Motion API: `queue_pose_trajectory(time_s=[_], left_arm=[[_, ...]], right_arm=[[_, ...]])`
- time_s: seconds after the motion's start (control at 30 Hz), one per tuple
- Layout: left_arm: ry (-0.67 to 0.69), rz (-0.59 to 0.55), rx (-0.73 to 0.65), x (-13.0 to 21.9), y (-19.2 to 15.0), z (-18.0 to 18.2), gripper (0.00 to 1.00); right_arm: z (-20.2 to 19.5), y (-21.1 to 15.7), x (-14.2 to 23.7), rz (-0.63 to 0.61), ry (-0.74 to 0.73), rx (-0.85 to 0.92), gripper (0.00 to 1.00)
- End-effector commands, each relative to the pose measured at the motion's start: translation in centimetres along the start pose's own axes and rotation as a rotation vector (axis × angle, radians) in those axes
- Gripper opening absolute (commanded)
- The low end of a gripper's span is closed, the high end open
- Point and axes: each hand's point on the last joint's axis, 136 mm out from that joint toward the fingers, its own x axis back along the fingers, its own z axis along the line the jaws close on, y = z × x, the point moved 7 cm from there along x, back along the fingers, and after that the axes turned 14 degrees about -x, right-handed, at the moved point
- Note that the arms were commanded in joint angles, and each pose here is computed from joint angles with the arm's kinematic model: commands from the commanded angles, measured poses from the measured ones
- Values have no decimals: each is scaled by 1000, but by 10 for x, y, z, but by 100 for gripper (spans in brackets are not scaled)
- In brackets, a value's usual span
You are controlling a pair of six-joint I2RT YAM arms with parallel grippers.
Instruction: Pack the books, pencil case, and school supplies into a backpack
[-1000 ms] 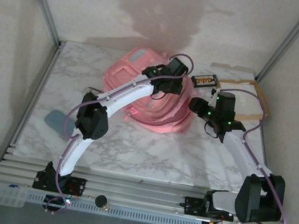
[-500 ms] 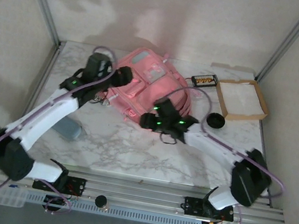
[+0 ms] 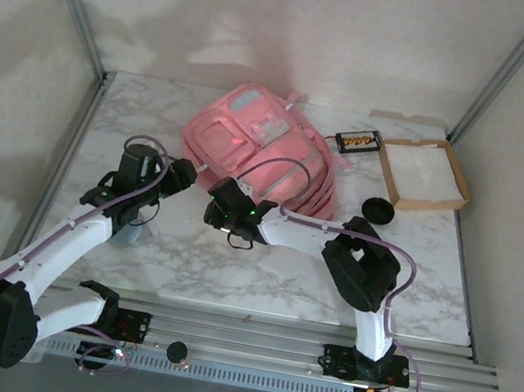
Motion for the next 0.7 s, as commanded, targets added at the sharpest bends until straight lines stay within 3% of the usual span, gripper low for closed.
queue_pose_trajectory(time_s=[0.0,0.4,0.67], left_arm=[[-49,-60,27,4,8,-3,78],[-44,-51,35,0,6,3,80],[-90,-49,72,-2,1,2,81]], right_arm=[[18,4,-7,-77,50,-54,45],[1,15,-34,-205,-70,-80,37],[-44,32,8,-219,-212,-24,31]])
